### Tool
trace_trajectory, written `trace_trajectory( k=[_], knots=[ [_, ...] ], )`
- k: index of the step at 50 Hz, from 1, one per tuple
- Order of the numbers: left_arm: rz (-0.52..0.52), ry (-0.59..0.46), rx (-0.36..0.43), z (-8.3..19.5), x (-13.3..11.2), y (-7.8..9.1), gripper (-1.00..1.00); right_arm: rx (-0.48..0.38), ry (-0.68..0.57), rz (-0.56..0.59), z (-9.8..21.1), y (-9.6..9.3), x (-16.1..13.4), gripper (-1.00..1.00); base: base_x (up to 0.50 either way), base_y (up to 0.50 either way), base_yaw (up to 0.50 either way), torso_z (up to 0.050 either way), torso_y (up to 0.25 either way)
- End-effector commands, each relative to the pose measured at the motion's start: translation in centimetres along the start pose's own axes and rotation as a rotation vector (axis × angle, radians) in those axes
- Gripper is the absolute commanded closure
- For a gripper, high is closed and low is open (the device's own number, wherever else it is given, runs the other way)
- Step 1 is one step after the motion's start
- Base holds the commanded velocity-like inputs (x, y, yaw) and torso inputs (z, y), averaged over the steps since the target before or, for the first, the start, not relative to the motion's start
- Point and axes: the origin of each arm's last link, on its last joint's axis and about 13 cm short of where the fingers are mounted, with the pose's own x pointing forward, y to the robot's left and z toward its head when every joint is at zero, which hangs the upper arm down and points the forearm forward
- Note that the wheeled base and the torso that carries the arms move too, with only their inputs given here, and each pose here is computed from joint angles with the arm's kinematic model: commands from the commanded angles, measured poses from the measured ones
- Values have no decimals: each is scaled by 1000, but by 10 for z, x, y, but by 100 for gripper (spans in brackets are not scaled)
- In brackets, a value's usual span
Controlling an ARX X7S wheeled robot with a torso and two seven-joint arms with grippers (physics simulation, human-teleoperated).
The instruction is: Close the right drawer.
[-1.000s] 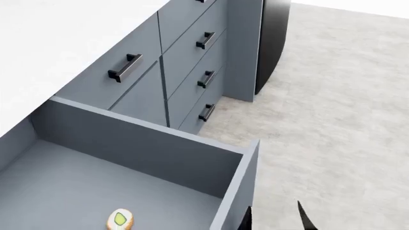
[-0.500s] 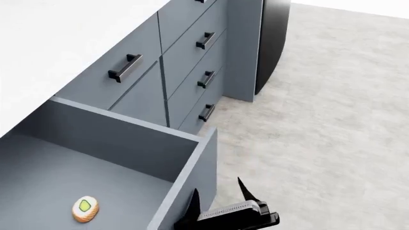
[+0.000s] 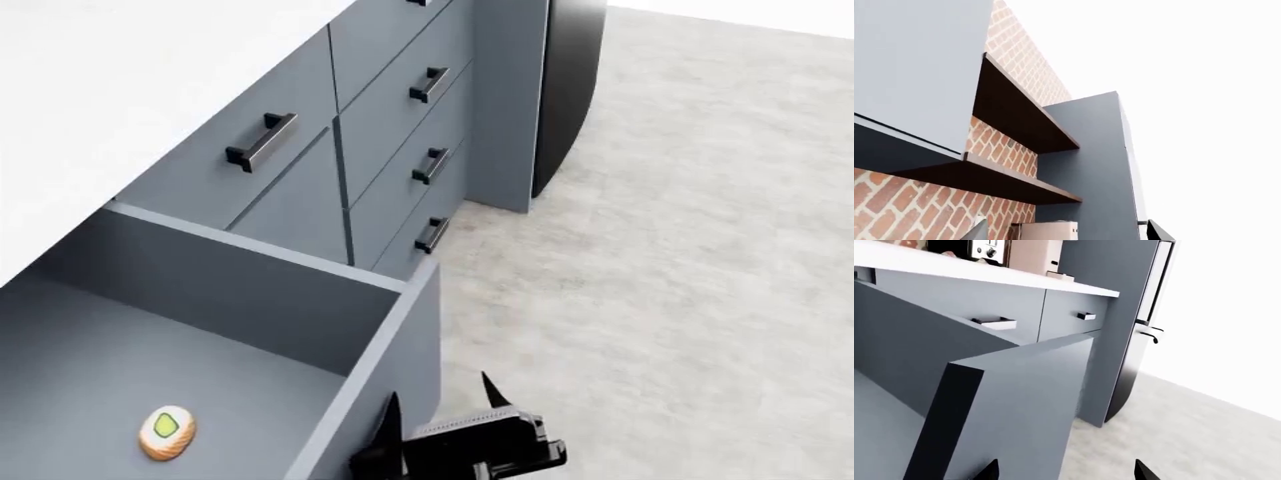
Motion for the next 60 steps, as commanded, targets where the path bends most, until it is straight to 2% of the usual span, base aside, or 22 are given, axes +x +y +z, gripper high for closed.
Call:
trace_trajectory(
  k=[1,5,24,38,48,49,53,60],
  knots=[
    [-3,78,-12,-14,0,7,-100,-58,-31,279,9,45,-10,-100,4,1,3,0,0],
    [-4,86,18,-17,0,9,-100,-39,-48,304,15,51,-10,-100,3,4,3,0,0],
    [9,109,59,-27,3,13,-100,18,-90,381,28,69,-15,-100,0,5,3,0,0],
    [42,126,93,-29,-2,20,-100,60,-160,459,51,84,-14,-100,1,4,3,0,1],
    [67,128,110,-28,-6,27,-100,105,-231,515,73,95,-14,-100,0,0,0,0,2],
    [71,130,111,-28,-7,27,-100,135,-276,530,86,98,-13,-100,0,0,0,0,0],
    [79,129,118,-26,-8,29,-100,150,-318,540,100,102,-12,-100,0,0,3,0,3],
    [108,121,154,-17,-14,35,-100,164,-338,572,109,109,-18,-100,0,0,1,3,2]
  ],
)
